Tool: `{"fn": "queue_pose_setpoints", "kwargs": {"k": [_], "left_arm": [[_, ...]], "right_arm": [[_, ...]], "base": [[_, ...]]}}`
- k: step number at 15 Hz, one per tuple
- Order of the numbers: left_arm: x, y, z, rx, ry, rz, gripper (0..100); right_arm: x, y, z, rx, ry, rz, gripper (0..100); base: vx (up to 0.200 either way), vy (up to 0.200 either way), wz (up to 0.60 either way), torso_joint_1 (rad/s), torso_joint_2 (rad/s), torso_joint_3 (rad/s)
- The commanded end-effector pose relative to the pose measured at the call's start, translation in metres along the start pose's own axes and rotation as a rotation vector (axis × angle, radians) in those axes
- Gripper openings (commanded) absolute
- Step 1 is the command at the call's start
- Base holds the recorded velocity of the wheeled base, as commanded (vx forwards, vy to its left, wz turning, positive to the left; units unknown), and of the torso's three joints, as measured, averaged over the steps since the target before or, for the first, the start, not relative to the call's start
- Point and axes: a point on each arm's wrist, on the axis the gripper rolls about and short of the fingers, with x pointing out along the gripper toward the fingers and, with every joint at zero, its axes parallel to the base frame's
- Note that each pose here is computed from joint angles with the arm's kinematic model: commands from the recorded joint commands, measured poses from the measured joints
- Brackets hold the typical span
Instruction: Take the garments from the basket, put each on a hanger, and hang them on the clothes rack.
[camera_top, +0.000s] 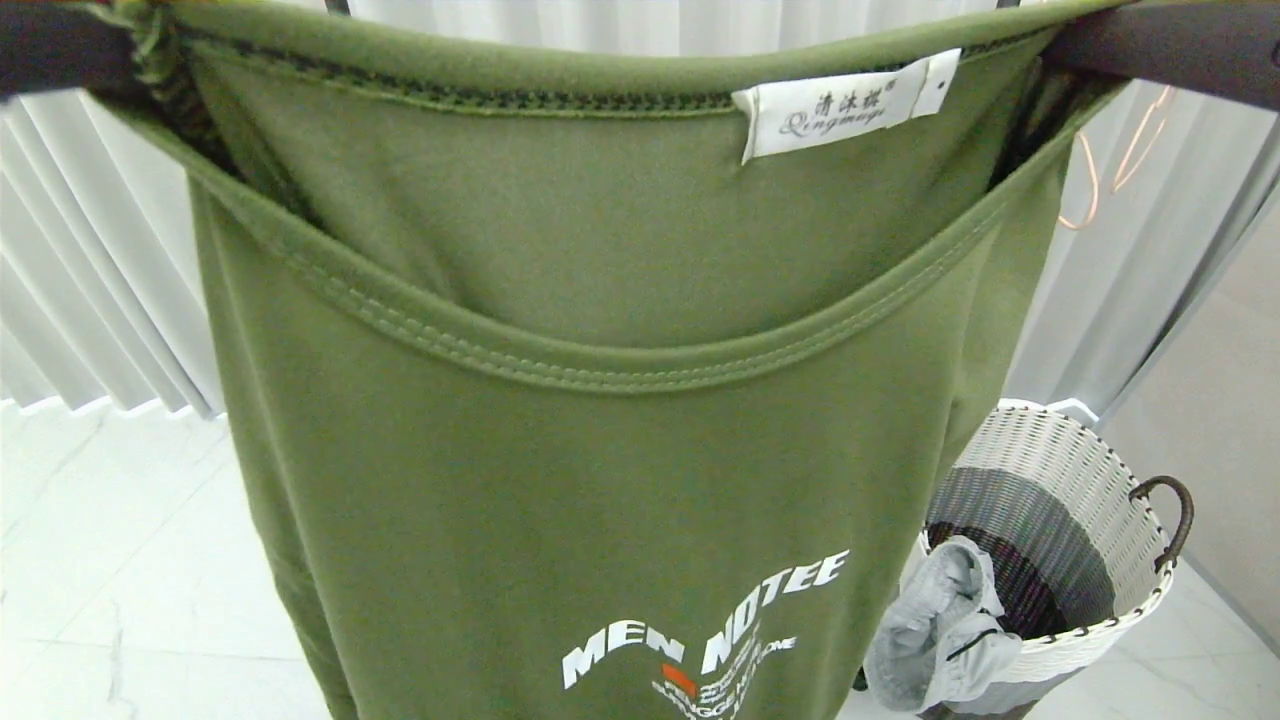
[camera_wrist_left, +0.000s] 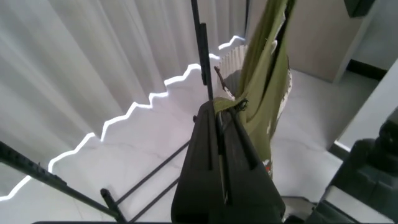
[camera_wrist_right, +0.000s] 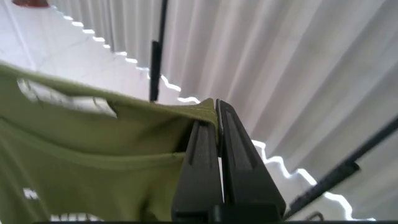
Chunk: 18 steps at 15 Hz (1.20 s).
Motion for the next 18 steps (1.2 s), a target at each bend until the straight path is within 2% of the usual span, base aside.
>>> {"fn": "queue_pose_setpoints", "kwargs": {"k": [1, 3, 6, 16, 17, 18], "left_arm": [[0.011, -0.004, 0.005, 0.000, 0.003, 0.014, 0], [0.035, -0.004, 0.017, -0.039, -0.031, 0.090, 0], [0.049, -0.010, 0.015, -0.027, 0.000, 0.126, 0], [0.046, -0.008, 0.016, -0.032, -0.009, 0.134, 0], [0.046, -0.008, 0.016, -0.032, -0.009, 0.134, 0], [0.046, -0.008, 0.017, -0.033, -0.010, 0.134, 0]], "right_arm": [[-0.013, -0.010, 0.005, 0.007, -0.016, -0.026, 0], [-0.036, -0.021, 0.004, -0.004, 0.017, -0.067, 0], [-0.046, -0.024, -0.004, -0.022, 0.054, -0.059, 0], [-0.050, -0.026, -0.004, -0.017, 0.045, -0.061, 0], [-0.050, -0.026, -0.004, -0.017, 0.045, -0.061, 100], [-0.051, -0.027, -0.004, -0.019, 0.045, -0.061, 100]], "base": [[0.000, 0.000, 0.00, 0.000, 0.00, 0.000], [0.000, 0.000, 0.00, 0.000, 0.00, 0.000], [0.000, 0.000, 0.00, 0.000, 0.00, 0.000], [0.000, 0.000, 0.00, 0.000, 0.00, 0.000], [0.000, 0.000, 0.00, 0.000, 0.00, 0.000], [0.000, 0.000, 0.00, 0.000, 0.00, 0.000]]}}
